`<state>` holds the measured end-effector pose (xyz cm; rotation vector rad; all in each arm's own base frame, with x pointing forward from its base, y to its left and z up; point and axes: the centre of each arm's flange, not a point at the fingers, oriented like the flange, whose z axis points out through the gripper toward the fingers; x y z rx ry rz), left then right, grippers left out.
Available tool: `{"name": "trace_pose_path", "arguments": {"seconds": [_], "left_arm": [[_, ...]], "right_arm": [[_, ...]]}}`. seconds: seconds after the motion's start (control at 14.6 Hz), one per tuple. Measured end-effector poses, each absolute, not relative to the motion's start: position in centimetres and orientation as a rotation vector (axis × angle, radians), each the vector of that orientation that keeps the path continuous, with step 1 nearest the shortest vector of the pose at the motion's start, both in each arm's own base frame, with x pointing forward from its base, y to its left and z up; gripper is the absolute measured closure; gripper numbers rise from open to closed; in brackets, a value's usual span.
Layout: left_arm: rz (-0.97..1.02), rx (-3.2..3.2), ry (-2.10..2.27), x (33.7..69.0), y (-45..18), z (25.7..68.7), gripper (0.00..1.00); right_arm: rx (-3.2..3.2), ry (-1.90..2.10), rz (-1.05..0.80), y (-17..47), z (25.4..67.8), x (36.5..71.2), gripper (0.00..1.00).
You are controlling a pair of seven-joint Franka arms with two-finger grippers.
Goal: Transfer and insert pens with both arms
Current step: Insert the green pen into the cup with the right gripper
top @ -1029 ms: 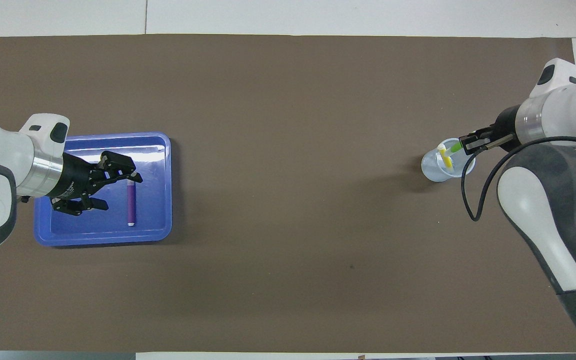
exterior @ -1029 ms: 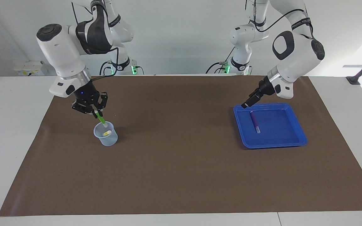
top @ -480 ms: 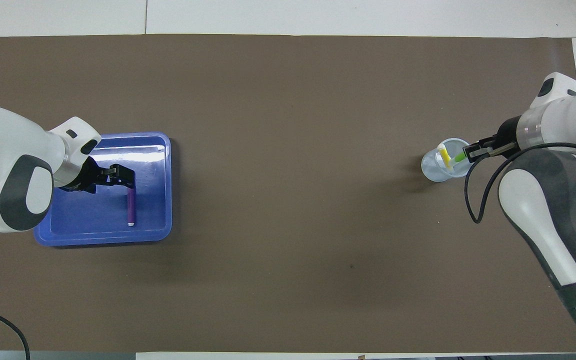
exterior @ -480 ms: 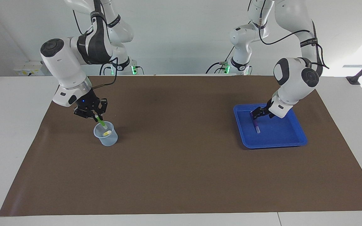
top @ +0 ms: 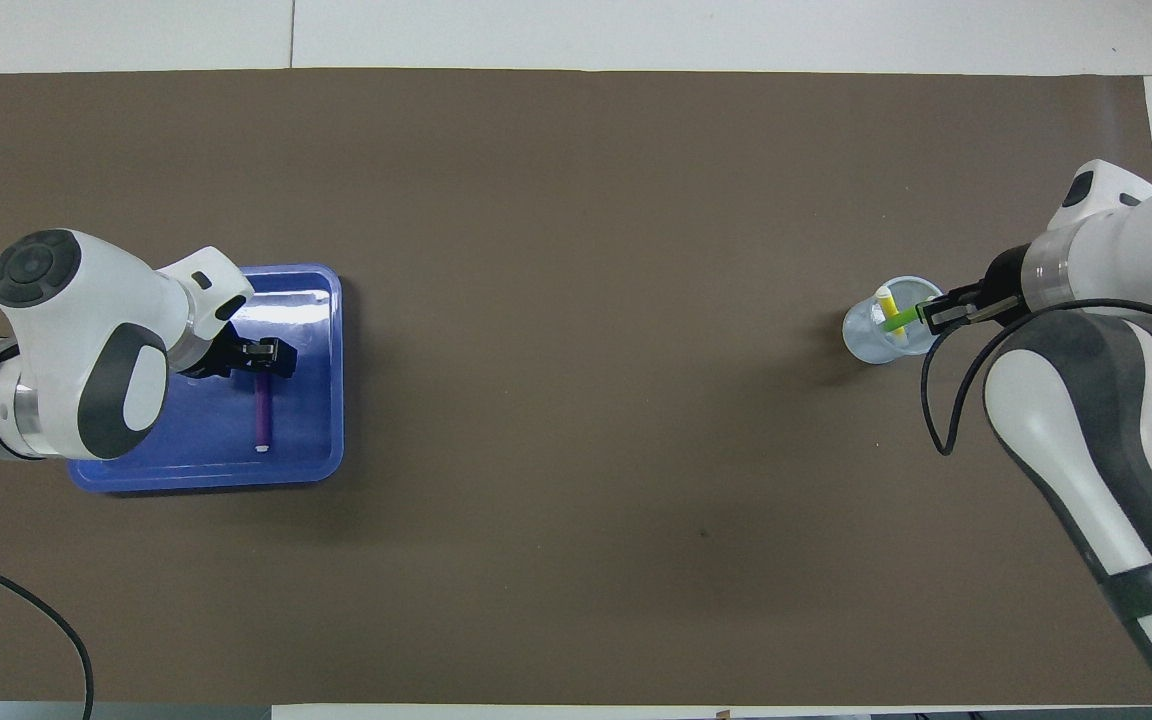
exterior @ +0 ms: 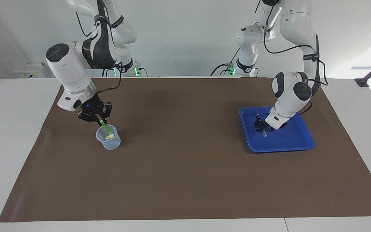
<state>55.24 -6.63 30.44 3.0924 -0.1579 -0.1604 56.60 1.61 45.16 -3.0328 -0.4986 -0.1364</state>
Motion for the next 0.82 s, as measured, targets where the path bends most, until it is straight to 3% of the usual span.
{"name": "trace_pose_path", "arguments": {"seconds": [0.21, 0.34, 0.41, 0.48, 0.62, 0.75, 0.82], "left_arm": [[-0.158, 3.091, -0.186, 55.2, -6.6, 30.4, 0.28], [-0.163, 3.090, -0.192, 55.1, -6.6, 30.2, 0.31], [-0.166, 3.090, -0.193, 55.0, -6.6, 30.1, 0.45], [-0.161, 3.094, -0.195, 55.1, -6.5, 30.2, 0.56], [-0.160, 3.095, -0.194, 55.1, -6.4, 30.2, 0.60], [-0.157, 3.098, -0.187, 55.1, -6.1, 30.3, 0.83], [-0.158, 3.098, -0.187, 55.1, -6.1, 30.3, 0.83]], "right_arm": [[-3.032, -0.506, -0.163, 1.8, 47.5, 57.0, 0.34], [-2.999, -0.499, -0.155, 2.4, 52.2, 57.2, 0.12], [-2.946, -0.462, -0.149, 3.0, 54.5, 56.9, 0.02], [-2.872, -0.399, -0.137, 3.8, 56.3, 56.5, 0.00], [-2.736, -0.214, -0.102, 5.4, 58.6, 55.7, 0.00], [-2.624, 0.036, -0.037, 7.2, 59.9, 55.0, 0.00], [-2.572, 0.138, 0.000, 8.2, 60.5, 54.7, 0.00]]}}
